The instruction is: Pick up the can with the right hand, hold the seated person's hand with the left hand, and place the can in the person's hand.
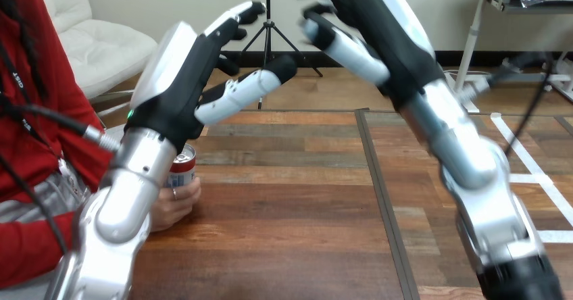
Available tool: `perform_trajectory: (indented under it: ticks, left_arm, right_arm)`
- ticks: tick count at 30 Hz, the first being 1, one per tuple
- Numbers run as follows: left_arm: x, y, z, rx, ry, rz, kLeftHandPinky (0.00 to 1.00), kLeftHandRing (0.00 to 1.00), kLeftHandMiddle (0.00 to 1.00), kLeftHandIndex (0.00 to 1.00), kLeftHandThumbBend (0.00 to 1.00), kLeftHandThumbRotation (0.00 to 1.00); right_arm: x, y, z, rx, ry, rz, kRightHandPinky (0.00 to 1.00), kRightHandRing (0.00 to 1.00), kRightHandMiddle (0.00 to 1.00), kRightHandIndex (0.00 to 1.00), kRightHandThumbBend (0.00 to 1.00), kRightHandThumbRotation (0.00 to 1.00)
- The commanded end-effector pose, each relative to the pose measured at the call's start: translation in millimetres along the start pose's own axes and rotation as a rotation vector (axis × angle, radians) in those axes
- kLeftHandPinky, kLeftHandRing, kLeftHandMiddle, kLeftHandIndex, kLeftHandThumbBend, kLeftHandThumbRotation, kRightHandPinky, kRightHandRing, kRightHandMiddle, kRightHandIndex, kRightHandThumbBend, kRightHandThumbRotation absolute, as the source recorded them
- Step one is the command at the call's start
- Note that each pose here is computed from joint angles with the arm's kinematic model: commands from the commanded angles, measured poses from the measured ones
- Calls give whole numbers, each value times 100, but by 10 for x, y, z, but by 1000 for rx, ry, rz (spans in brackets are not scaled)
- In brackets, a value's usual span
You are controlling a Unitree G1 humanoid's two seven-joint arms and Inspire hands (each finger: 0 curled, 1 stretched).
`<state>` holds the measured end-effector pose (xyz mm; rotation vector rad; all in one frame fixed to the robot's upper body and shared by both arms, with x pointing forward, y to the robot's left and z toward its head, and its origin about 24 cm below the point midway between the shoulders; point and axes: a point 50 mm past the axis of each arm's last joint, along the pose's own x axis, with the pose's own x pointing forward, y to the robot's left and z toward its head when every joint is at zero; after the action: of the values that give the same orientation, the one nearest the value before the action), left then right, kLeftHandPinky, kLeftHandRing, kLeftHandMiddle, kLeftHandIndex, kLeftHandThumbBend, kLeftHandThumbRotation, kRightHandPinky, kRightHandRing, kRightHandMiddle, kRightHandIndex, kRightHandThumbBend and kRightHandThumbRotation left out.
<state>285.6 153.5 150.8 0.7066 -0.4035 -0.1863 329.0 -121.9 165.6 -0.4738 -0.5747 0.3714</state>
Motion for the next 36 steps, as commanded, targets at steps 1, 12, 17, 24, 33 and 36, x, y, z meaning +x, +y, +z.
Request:
perform_trajectory:
  ticks: [1, 12, 17, 24, 33, 36]
  left_arm:
    - [-61, 67, -34, -109, -57, 70, 62, 79, 82, 81, 82, 100]
    - [-333, -11, -114, -345, -125, 80, 55, 67, 70, 67, 64, 100]
    - [-428, -29, -136, -385, -150, 82, 47, 59, 63, 60, 59, 100]
    - [-625, -83, -172, -468, -169, 70, 35, 48, 54, 51, 56, 99]
    - [-822, -154, -211, -546, -136, 96, 31, 45, 51, 49, 53, 89]
    - [-870, -184, -231, -568, -119, 113, 33, 48, 54, 51, 51, 86]
  right_arm:
    - [-203, -91, -86, 46, 4, -76, 76, 83, 83, 85, 99, 100]
    - [-640, -2, -244, 154, 5, -126, 68, 78, 82, 84, 99, 100]
    - [-833, 45, -275, 185, 8, -146, 68, 78, 83, 85, 98, 100]
    - [-1155, 124, -294, 251, 33, -200, 71, 79, 84, 86, 97, 100]
    - [-1418, 201, -284, 319, 68, -270, 79, 85, 88, 88, 96, 100]
    - [-1481, 222, -283, 336, 84, -288, 84, 88, 90, 90, 97, 100]
